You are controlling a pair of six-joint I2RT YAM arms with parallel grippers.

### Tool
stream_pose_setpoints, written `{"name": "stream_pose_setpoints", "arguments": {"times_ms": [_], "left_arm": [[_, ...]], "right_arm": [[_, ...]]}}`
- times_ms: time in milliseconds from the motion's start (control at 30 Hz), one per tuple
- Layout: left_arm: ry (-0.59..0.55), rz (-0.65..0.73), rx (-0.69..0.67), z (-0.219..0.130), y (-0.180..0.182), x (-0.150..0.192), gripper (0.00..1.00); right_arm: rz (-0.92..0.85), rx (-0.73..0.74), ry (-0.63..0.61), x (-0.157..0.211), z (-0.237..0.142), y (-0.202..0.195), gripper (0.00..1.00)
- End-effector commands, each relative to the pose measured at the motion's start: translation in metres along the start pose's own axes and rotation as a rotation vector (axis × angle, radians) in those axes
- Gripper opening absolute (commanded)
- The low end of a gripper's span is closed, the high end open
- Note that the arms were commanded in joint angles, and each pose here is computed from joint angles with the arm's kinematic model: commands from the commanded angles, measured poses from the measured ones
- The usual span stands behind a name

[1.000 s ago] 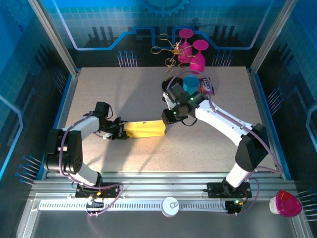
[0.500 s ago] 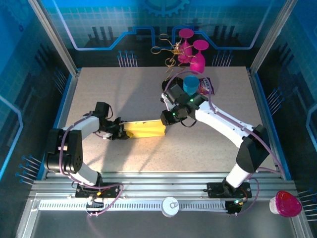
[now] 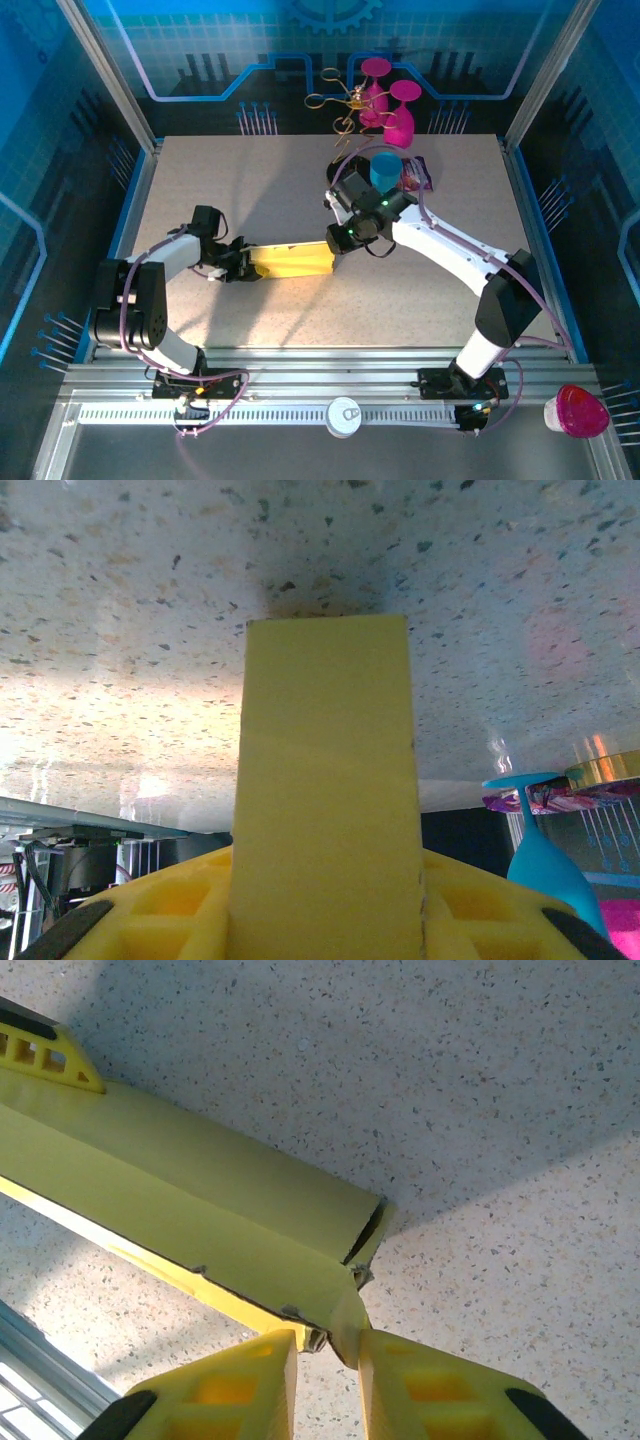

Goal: Fold the paper box

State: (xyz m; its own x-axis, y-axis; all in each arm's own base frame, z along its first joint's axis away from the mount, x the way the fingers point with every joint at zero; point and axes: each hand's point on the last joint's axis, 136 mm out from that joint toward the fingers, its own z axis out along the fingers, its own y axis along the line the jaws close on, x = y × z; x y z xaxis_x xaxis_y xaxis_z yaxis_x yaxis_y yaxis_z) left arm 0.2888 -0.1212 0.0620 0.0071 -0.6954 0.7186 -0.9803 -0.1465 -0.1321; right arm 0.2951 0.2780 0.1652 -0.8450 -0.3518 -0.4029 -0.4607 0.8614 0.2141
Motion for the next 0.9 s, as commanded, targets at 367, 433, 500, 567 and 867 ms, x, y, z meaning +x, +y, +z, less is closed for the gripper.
{"name": "stream_pose_setpoints", "arguments": {"times_ms": [367,433,500,567,867], "left_arm": [[-0.014,-0.006,-0.02,-0.002,0.001,-0.004,0.25],[-0.013,-0.005,-0.018,-0.002,0.001,-0.003,0.25],[-0.012,-0.008,-0.019,-0.002,0.001,-0.003,0.25],[-0.012,-0.01,-0.017,-0.002,0.001,-0.003,0.25],[-0.006,-0.039,-0.01,-0.002,0.002,-0.003,0.24]], "right_arm": [[-0.023,0.03,-0.012,-0.007,0.008,-0.001,0.14],[-0.02,0.035,-0.014,-0.007,0.008,-0.001,0.12],[-0.015,0.035,-0.02,-0.007,0.007,-0.001,0.1],[-0.006,0.04,-0.028,-0.009,0.005,-0.001,0.07],[0.057,0.046,-0.05,-0.011,0.001,0.003,0.0]]}}
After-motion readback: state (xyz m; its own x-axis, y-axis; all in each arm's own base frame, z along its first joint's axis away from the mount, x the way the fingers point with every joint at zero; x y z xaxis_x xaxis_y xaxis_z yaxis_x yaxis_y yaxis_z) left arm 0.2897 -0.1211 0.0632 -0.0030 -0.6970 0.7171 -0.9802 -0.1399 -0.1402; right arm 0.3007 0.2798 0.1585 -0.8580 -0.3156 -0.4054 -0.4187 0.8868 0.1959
